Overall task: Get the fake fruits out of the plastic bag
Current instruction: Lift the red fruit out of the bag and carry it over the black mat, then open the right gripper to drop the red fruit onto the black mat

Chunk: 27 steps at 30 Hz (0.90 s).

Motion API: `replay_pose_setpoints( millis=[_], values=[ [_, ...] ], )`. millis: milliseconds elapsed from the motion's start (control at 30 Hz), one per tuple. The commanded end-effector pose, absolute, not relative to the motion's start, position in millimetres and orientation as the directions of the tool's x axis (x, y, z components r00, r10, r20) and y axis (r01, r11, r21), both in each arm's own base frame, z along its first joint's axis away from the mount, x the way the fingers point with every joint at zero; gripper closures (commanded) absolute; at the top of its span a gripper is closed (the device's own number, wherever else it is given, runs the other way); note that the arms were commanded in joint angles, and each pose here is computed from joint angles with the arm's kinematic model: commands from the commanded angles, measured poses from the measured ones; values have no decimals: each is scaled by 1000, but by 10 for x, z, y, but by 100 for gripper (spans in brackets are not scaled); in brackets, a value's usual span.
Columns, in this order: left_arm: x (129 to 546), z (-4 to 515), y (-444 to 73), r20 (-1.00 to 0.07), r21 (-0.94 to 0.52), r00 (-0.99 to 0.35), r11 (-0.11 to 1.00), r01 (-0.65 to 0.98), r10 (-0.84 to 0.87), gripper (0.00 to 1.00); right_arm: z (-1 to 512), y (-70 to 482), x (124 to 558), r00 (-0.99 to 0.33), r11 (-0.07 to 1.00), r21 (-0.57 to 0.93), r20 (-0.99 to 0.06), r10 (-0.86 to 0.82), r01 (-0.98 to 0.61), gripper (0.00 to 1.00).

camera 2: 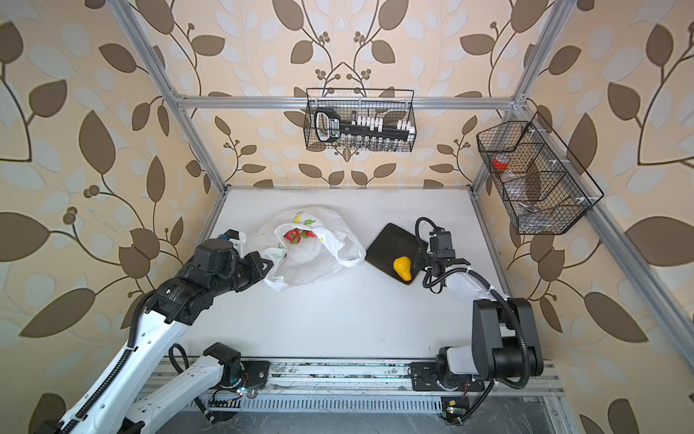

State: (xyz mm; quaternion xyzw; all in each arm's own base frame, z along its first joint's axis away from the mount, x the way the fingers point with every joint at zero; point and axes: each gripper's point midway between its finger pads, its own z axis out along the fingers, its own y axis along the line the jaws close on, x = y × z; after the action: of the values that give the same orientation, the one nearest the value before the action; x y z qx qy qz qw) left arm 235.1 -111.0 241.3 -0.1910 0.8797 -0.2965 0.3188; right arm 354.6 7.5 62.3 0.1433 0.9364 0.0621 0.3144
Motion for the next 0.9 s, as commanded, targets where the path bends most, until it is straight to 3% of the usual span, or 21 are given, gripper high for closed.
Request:
replay_pose_setpoints(
  millis=[0, 233, 433, 867],
  values=[
    [2361, 2569, -1117, -486, -646, -707, 756, -104, -513, 100, 565, 150, 3623, -765, 946, 263, -565, 309, 189, 60],
    [2361, 2573, -1115, -487, -646, -706, 756, -104, -514, 100, 400, 107, 3660, -779, 934, 291, -528, 337, 207, 54],
    [2353, 2568, -1110, -487, -645, -706, 757, -106, -513, 100, 395, 77, 3686, -773, 926, 307, -525, 357, 220, 39],
    [2362, 2563, -1143, -484, -651, -713, 753, -93, -507, 100, 893, -42, 3757, -697, 927, 305, -616, 367, 218, 25]
  ],
)
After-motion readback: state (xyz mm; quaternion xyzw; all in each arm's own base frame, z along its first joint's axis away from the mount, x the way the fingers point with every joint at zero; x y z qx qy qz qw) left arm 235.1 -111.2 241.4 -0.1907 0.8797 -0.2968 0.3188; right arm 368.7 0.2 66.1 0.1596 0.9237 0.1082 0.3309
